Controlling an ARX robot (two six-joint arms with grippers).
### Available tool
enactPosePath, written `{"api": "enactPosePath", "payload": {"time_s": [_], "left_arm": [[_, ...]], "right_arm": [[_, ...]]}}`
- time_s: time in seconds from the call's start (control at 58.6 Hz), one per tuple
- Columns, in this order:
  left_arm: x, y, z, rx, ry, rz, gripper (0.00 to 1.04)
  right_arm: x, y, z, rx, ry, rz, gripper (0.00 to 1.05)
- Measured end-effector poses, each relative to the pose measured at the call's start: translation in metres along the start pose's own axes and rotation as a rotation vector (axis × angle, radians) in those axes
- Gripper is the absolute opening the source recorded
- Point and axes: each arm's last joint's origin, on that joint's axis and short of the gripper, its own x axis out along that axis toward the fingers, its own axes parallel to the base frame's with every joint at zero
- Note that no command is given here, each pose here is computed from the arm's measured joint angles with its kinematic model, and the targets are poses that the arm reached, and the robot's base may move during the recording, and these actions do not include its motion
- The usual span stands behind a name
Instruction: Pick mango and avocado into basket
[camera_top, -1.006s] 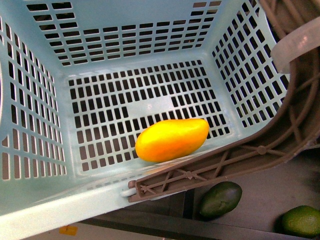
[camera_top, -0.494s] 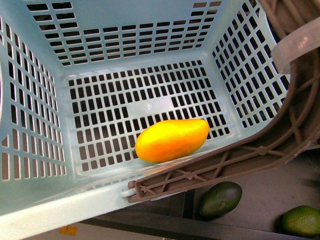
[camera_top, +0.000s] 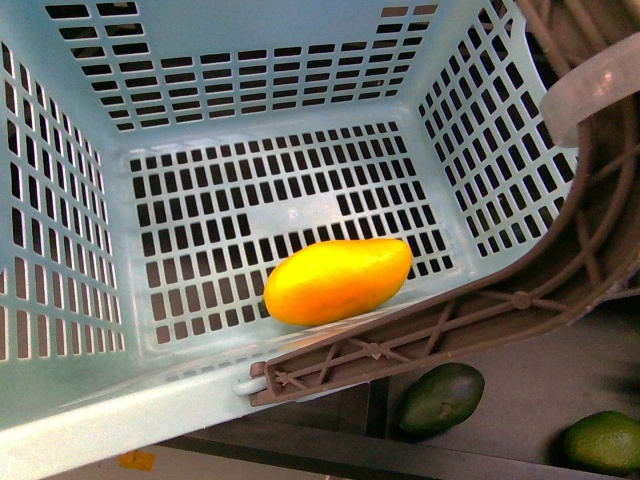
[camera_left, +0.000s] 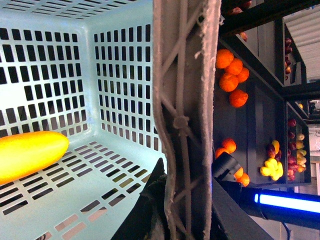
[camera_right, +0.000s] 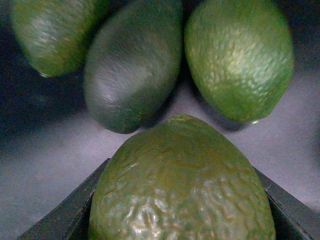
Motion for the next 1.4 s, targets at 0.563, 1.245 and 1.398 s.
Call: {"api": "enactPosePath", "payload": {"time_s": [0.563,1.245,1.398], "left_arm": [[0.000,0.000,0.000,0.000,0.000,0.000,0.08],[0.000,0.000,0.000,0.000,0.000,0.000,0.08],[0.000,0.000,0.000,0.000,0.000,0.000,0.08]], "right_arm": [[-0.207,0.097,0.088,-0.273,-0.505,0.247,0.66],[-0.244,0.293,0.073,-0.380,-0.567,0.604,0.66],[-0.232,0.310,0.065,-0.378,-0.535,0.594,0.65]]}}
